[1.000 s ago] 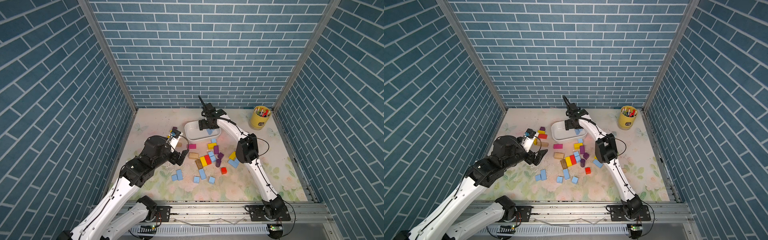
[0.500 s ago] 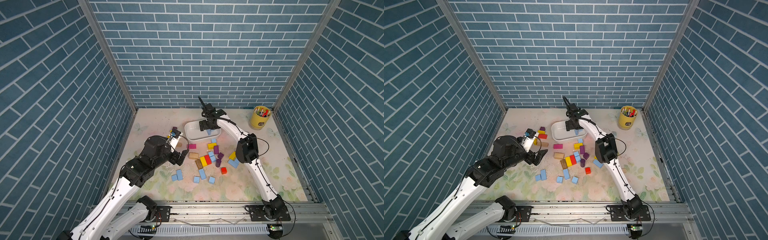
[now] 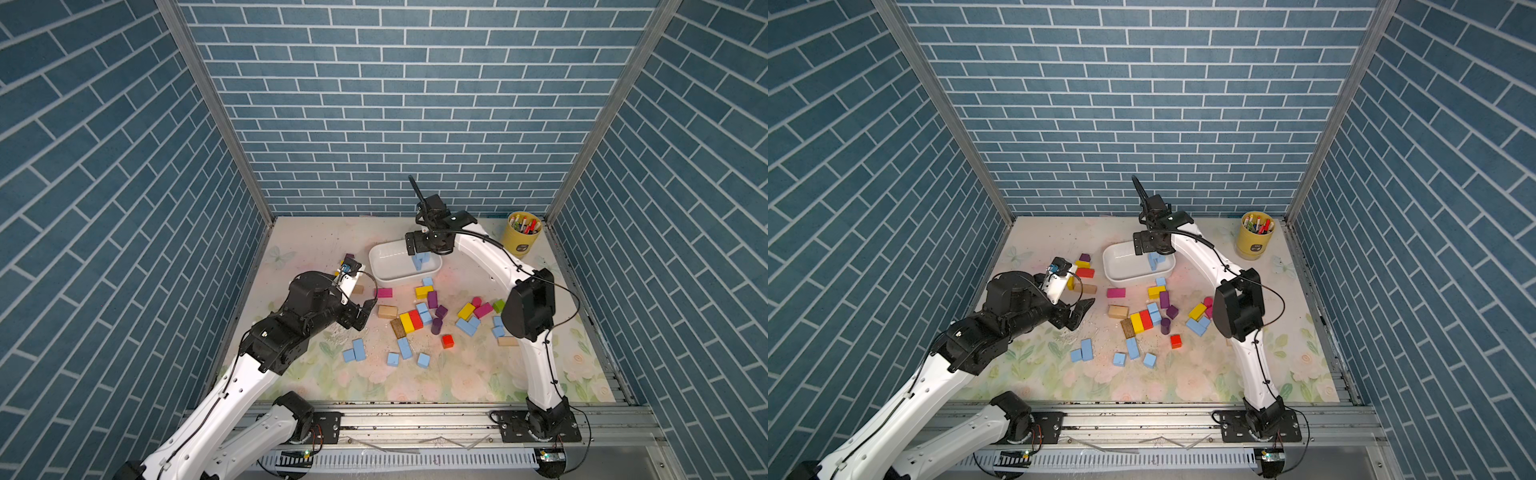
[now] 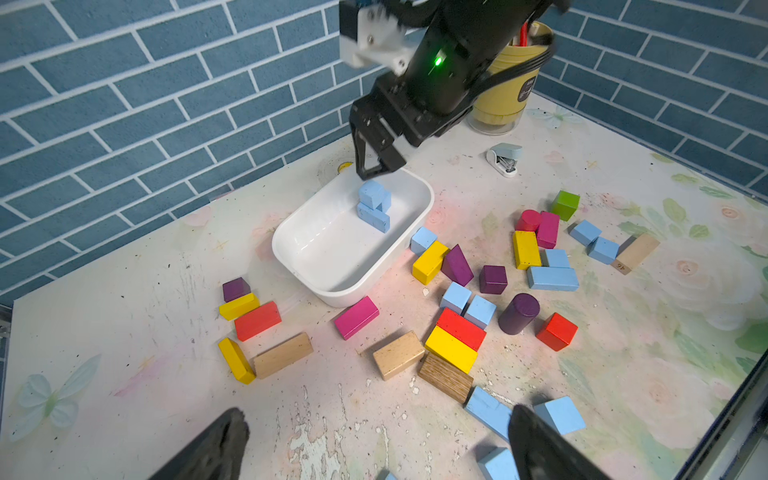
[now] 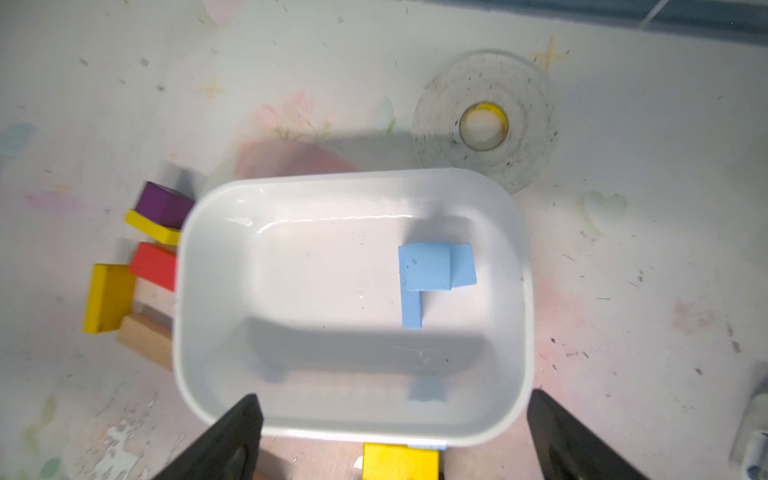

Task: Pick out the blue building blocks
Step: Pick up the building block from the center of the board.

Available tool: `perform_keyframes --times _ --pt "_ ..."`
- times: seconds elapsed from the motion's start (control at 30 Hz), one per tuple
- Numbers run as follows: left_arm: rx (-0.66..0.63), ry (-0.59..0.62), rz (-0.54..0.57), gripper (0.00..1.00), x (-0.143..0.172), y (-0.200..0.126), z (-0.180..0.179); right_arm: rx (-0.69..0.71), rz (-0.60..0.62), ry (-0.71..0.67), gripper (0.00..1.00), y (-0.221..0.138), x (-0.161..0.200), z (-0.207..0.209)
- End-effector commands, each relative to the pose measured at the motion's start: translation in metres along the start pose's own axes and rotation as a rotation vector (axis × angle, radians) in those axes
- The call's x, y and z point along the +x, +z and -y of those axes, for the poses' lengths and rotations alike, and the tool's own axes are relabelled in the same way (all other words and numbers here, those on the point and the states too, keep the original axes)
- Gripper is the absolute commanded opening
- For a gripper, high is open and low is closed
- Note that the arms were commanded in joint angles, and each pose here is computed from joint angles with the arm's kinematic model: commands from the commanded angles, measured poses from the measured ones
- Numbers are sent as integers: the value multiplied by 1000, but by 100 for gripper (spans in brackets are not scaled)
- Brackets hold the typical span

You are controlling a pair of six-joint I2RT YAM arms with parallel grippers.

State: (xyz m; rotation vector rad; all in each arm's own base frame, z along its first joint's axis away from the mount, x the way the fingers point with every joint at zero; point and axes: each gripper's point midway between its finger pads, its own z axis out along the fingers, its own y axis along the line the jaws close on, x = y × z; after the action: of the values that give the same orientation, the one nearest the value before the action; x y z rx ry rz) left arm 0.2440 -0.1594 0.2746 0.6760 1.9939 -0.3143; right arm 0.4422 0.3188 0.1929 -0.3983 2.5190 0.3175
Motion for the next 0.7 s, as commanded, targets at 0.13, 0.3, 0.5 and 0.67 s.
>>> perform_keyframes --times 0.13,0.3,0.5,0.67 --pt "-24 -1 -26 99 8 3 -3 -4 48 -7 99 -49 30 12" --pt "-36 2 -34 99 9 4 -5 69 28 17 99 -69 75 39" --pt "-44 1 -38 99 10 2 -7 163 -11 82 97 -77 136 73" --pt "-8 -9 -52 99 12 2 -1 183 -69 116 92 -75 179 86"
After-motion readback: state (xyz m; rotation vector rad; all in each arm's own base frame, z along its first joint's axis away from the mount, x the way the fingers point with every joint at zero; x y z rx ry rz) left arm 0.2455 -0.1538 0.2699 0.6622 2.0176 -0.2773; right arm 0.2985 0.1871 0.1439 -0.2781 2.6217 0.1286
